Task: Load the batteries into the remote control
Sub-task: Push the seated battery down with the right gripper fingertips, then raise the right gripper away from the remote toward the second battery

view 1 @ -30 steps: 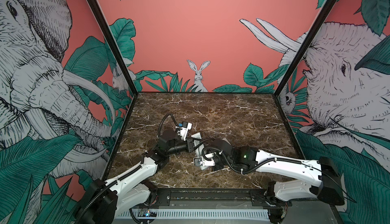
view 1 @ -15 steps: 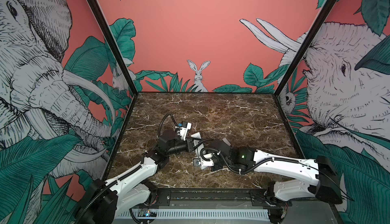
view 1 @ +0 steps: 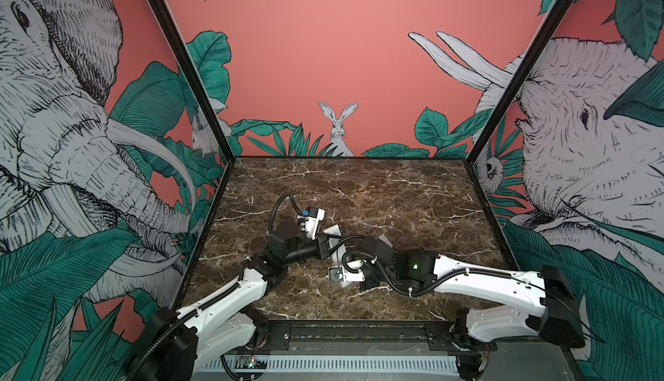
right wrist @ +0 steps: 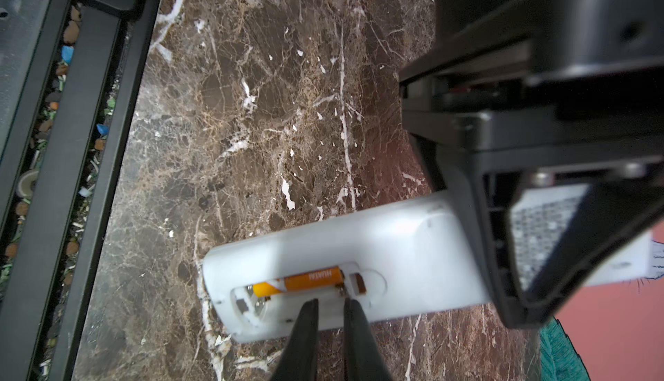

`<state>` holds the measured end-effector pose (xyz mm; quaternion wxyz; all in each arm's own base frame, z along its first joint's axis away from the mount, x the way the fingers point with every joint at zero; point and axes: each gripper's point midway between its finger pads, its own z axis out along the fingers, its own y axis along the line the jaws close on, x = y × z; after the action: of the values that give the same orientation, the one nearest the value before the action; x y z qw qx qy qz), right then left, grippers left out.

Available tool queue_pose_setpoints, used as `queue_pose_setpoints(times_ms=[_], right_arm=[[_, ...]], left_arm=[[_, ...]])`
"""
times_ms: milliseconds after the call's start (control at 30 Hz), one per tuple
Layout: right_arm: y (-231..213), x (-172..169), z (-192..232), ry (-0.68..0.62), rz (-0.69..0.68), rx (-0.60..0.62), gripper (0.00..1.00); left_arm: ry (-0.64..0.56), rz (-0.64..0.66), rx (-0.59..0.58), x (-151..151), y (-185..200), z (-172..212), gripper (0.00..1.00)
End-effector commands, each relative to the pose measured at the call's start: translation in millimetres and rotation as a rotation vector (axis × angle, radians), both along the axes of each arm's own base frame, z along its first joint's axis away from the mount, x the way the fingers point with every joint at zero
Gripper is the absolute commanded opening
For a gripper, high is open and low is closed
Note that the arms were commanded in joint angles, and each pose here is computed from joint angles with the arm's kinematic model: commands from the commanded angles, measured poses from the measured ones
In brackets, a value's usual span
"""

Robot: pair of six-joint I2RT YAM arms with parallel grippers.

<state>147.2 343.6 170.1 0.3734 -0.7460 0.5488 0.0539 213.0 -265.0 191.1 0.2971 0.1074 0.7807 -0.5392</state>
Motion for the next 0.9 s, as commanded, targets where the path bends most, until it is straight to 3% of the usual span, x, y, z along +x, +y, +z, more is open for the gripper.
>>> queue_pose_setpoints(times_ms=[0,333,867], right_arm=[[1.5,-2.7,19.3,-0.007,-0.006,0.071,0.19],[-11.7,-5.8,32.9,0.026,-0.07,0.147,0.34],[-43.0,20.1,34.6,0.147,-0.358,0.226,0.53]], left_arm=[[-0.026,0.02,0.008,3.5,2.7,2.0,0.0],[-0.026,0.031,0.031,5.1,6.0,-6.2,0.0],[-0.035,0.052,0.057,4.6,14.7,-10.0,0.0]])
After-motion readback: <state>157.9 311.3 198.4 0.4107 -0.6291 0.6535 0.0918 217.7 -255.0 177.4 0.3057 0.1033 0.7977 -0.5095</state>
